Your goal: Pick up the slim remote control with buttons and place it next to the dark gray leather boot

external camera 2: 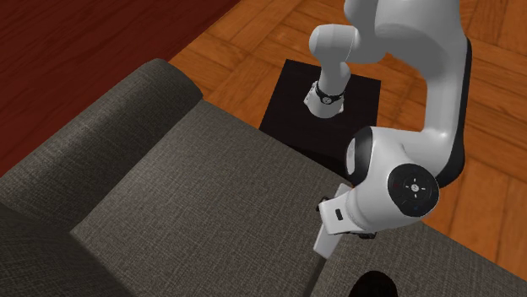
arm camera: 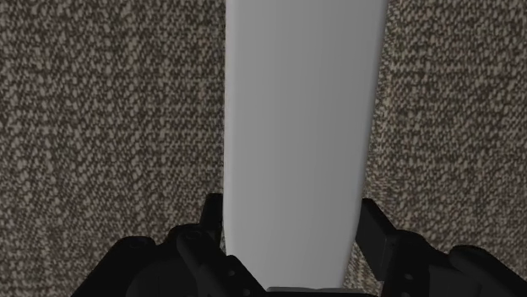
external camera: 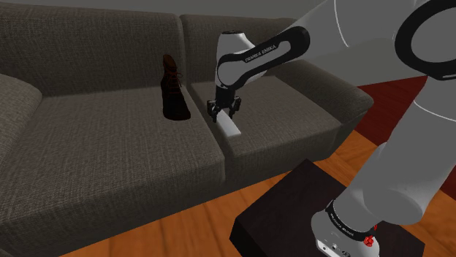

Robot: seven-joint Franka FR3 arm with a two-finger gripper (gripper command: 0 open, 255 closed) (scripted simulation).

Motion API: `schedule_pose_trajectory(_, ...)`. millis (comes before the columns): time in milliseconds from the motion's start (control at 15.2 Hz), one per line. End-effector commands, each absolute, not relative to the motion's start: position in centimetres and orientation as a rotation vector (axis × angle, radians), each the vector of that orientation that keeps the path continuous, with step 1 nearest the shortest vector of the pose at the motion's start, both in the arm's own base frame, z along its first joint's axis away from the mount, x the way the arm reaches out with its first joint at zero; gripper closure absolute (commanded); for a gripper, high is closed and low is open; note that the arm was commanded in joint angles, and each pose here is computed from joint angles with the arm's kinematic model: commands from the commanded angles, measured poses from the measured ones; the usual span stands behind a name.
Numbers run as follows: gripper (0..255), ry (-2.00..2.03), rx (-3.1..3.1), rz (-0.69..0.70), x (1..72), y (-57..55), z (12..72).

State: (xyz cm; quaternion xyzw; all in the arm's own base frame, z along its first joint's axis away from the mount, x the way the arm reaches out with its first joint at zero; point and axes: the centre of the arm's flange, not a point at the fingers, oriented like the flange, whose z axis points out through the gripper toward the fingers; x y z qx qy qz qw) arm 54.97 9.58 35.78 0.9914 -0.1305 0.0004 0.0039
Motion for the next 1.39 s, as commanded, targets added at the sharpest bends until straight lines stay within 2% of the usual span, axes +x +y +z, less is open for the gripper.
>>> schedule_pose_trajectory(0,255,-0.409,3.107,0.002,55.0,9.6,34.8)
schedule_pose_trajectory(594,255,-0.409,3.107,0.002,55.0,9.6,34.4)
schedule_pose_trajectory(660,0,-0.409,3.107,0.002,55.0,9.6,34.4)
schedule_pose_trajectory(990,0,-0.409,3.107,0.002,55.0,9.6,34.4)
schedule_pose_trajectory(1320,0,-0.409,3.107,0.002,55.0,9.6,39.4)
